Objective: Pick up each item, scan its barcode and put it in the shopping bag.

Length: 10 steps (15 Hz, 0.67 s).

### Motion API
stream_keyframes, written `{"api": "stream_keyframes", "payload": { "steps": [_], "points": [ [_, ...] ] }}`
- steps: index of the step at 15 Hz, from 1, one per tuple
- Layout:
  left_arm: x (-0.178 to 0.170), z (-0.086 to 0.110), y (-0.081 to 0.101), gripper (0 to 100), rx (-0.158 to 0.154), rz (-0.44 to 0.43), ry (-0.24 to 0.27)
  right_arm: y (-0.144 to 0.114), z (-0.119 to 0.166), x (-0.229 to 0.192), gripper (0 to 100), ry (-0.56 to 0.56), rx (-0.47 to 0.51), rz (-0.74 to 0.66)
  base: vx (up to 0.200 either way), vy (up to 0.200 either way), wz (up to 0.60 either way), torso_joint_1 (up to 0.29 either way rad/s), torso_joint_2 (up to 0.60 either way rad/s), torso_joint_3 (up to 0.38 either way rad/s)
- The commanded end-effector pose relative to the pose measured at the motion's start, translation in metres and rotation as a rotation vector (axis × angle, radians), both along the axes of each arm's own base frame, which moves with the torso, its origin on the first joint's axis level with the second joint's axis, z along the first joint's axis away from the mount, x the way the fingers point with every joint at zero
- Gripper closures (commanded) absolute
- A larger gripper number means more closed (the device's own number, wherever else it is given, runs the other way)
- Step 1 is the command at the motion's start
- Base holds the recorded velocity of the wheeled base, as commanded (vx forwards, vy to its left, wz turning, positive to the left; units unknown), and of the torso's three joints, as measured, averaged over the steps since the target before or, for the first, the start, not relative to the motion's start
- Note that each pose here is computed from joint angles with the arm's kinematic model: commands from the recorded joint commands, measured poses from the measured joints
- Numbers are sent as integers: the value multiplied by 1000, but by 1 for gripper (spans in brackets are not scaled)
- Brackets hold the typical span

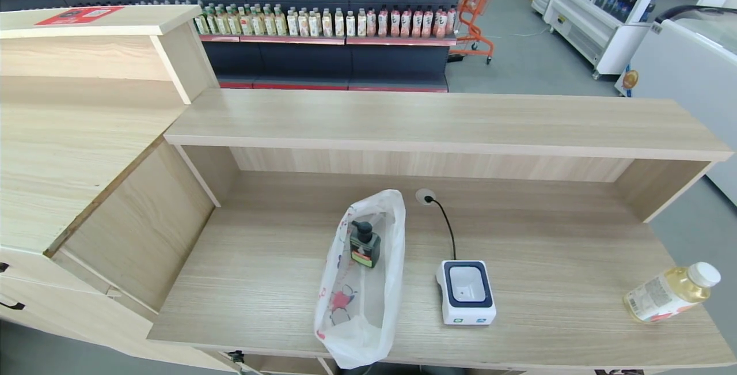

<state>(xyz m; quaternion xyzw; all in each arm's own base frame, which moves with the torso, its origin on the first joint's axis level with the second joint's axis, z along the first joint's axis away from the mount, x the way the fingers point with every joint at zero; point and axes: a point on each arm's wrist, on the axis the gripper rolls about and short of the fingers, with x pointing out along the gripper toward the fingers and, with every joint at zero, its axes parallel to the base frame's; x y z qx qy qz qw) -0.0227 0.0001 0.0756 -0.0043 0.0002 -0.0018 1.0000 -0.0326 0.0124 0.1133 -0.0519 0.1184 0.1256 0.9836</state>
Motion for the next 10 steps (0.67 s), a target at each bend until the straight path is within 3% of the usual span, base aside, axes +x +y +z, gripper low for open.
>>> {"api": "stream_keyframes", "payload": {
  "steps": [1, 4, 9, 10],
  "points": [
    [0, 0, 0, 0, 1, 1, 0, 0, 4, 1, 0, -1, 1, 0, 0, -200, 0, 12, 2, 2],
    [0, 0, 0, 0, 1, 1, 0, 0, 6, 0, 0, -9, 3, 1, 0, -200, 0, -1, 2, 1],
    [0, 0, 0, 0, 4, 2, 0, 0, 12, -3, 0, -27, 33, 28, -200, -200, 0, 11, 4, -1],
    [0, 0, 0, 0, 4, 1, 0, 1, 15, -3, 0, -32, 47, 38, -200, 0, 0, -7, -2, 7]
  ]
}}
